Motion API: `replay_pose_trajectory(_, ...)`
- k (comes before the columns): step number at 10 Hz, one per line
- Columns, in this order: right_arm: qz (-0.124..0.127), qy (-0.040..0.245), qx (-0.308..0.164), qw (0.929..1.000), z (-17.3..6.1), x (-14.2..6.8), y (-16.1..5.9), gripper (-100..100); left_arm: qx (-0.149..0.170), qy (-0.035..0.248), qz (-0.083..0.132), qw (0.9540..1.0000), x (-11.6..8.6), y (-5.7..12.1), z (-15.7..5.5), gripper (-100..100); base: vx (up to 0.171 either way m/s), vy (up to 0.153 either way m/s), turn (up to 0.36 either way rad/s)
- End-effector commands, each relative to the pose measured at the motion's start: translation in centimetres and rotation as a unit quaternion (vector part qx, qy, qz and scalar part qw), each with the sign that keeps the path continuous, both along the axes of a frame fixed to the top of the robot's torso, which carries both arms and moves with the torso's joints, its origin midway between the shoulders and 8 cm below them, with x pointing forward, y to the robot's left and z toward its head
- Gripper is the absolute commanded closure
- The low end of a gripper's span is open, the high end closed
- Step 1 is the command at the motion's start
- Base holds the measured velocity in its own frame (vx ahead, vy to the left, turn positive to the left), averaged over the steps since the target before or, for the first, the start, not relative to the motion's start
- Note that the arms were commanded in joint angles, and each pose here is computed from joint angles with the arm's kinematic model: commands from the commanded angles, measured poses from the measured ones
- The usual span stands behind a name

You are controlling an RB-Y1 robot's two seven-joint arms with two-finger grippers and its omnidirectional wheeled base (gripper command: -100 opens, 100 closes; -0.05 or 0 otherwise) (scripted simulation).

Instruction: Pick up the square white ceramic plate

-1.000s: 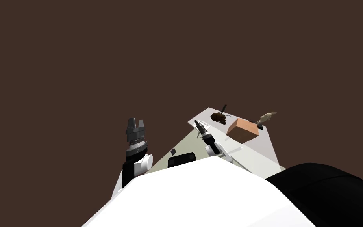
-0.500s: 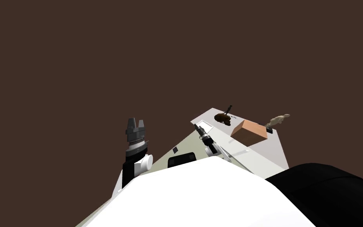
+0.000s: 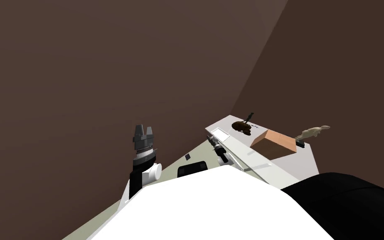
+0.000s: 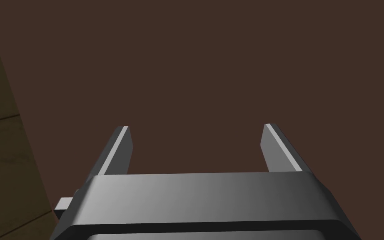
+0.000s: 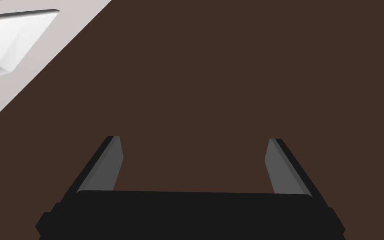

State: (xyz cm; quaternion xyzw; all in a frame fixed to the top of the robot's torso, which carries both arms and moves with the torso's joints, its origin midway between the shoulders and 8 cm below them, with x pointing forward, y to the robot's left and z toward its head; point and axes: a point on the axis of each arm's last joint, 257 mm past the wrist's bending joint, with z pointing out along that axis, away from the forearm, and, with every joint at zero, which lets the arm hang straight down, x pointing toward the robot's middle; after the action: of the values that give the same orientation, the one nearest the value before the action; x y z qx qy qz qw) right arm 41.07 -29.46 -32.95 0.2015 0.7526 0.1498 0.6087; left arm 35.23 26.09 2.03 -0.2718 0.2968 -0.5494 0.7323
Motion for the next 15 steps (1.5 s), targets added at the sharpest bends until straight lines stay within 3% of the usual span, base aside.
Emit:
replay_pose_trajectory(1,-0.009,0.031,-0.021,0.9993,-2.4,-0.6,-1.3,-100,0.000,0.000,0.000,1.0000,0.0,0.0,0.0,0,-0.019,0.039,0.124)
replay_pose_trajectory(2,-0.016,0.057,-0.058,0.9966,-4.0,-0.9,-2.5,-100,0.000,0.000,0.000,1.0000,0.0,0.0,0.0,0,-0.020,0.042,0.214)
replay_pose_trajectory(3,-0.019,0.066,-0.058,0.9959,-4.7,-1.3,-2.7,-100,0.000,0.000,0.000,1.0000,0.0,0.0,0.0,0,-0.017,0.026,0.099)
replay_pose_trajectory(4,-0.024,0.098,-0.094,0.9905,-6.9,-2.0,-4.0,-100,0.000,0.000,0.000,1.0000,0.0,0.0,0.0,0,-0.018,0.033,0.238)
replay_pose_trajectory(5,-0.030,0.115,-0.095,0.9884,-8.2,-2.7,-4.5,-100,0.000,0.000,0.000,1.0000,0.0,0.0,0.0,0,-0.011,0.025,0.101)
replay_pose_trajectory(6,-0.035,0.139,-0.130,0.9811,-9.5,-3.2,-5.8,-100,0.000,0.000,0.000,1.0000,0.0,0.0,0.0,0,-0.012,0.030,0.169)
replay_pose_trajectory(7,-0.039,0.155,-0.131,0.9783,-10.8,-4.0,-6.2,-100,0.000,0.000,0.000,1.0000,0.0,0.0,0.0,0,-0.009,0.019,0.092)
replay_pose_trajectory(8,-0.045,0.177,-0.165,0.9692,-11.7,-4.4,-7.6,-100,0.000,0.000,0.000,1.0000,0.0,0.0,0.0,0,-0.005,0.025,0.230)
replay_pose_trajectory(9,-0.048,0.191,-0.166,0.9663,-12.8,-5.2,-7.9,-100,0.000,0.000,0.000,1.0000,0.0,0.0,0.0,0,0.000,0.013,0.109)
replay_pose_trajectory(10,-0.053,0.215,-0.198,0.9549,-13.8,-5.8,-9.4,-100,0.000,0.000,0.000,1.0000,0.0,0.0,0.0,0,0.000,0.014,0.218)
replay_pose_trajectory(11,-0.056,0.232,-0.199,0.9504,-15.1,-6.9,-9.8,-100,0.000,0.000,0.000,1.0000,0.0,0.0,0.0,0,0.003,0.006,0.102)
replay_pose_trajectory(12,-0.059,0.252,-0.229,0.9382,-15.9,-7.5,-11.1,-100,0.000,0.000,0.000,1.0000,0.0,0.0,0.0,0,0.006,0.009,0.190)
replay_pose_trajectory(13,-0.064,0.269,-0.230,0.9329,-17.0,-8.5,-11.6,-100,0.000,0.000,0.000,1.0000,0.0,0.0,0.0,0,0.006,0.002,0.100)
replay_pose_trajectory(14,-0.069,0.287,-0.260,0.9194,-17.3,-8.9,-13.0,-100,0.000,0.000,0.000,1.0000,0.0,0.0,0.0,0,0.007,0.002,0.194)
replay_pose_trajectory(15,-0.071,0.304,-0.260,0.9138,-18.5,-10.1,-13.4,-100,0.000,0.000,0.000,1.0000,0.0,0.0,0.0,0,0.010,-0.003,0.086)
